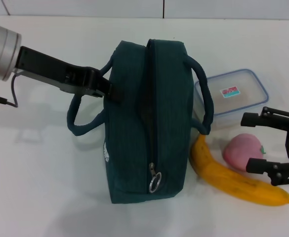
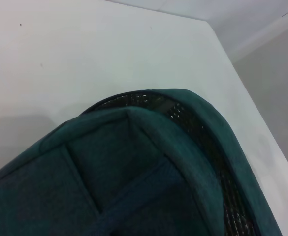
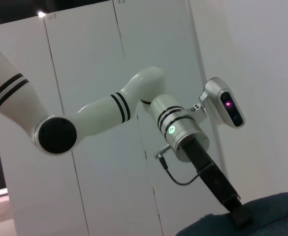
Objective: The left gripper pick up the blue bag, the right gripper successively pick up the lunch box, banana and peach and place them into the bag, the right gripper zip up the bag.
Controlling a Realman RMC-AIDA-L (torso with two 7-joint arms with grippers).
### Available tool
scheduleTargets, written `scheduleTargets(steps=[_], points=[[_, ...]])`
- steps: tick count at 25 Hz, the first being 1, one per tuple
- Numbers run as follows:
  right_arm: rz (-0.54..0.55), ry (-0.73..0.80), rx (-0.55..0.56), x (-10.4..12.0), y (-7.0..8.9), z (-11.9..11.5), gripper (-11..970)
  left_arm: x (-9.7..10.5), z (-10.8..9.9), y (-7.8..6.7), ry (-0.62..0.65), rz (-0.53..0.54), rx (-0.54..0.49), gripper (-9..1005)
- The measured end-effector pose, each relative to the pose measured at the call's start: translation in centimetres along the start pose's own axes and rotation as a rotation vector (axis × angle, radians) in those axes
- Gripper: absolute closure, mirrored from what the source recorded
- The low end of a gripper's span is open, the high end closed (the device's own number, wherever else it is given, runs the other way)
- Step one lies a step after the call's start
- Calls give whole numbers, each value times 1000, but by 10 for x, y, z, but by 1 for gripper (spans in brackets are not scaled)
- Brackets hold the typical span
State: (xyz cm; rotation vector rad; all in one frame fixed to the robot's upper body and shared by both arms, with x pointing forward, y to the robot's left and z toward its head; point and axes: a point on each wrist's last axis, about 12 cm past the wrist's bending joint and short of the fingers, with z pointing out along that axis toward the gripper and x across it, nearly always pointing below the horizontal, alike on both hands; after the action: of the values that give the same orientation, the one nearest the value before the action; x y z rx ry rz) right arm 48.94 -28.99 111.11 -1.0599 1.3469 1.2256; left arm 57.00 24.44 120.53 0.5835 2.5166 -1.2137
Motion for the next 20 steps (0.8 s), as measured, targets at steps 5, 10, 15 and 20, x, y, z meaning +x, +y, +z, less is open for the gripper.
scheduleTargets(steps=[5, 10, 15, 20], points=[[17, -64, 8, -1, 1, 1, 85, 1, 1, 1, 2, 0, 3, 949], [69, -341, 196, -2, 2, -16, 85, 2, 1, 1, 1, -2, 5, 949], [215, -604, 514, 17, 0, -41, 84, 2, 2, 1, -2, -2, 7, 948], [436, -684, 810, 48, -10, -57, 84, 2, 3, 2, 0, 10, 10, 948]])
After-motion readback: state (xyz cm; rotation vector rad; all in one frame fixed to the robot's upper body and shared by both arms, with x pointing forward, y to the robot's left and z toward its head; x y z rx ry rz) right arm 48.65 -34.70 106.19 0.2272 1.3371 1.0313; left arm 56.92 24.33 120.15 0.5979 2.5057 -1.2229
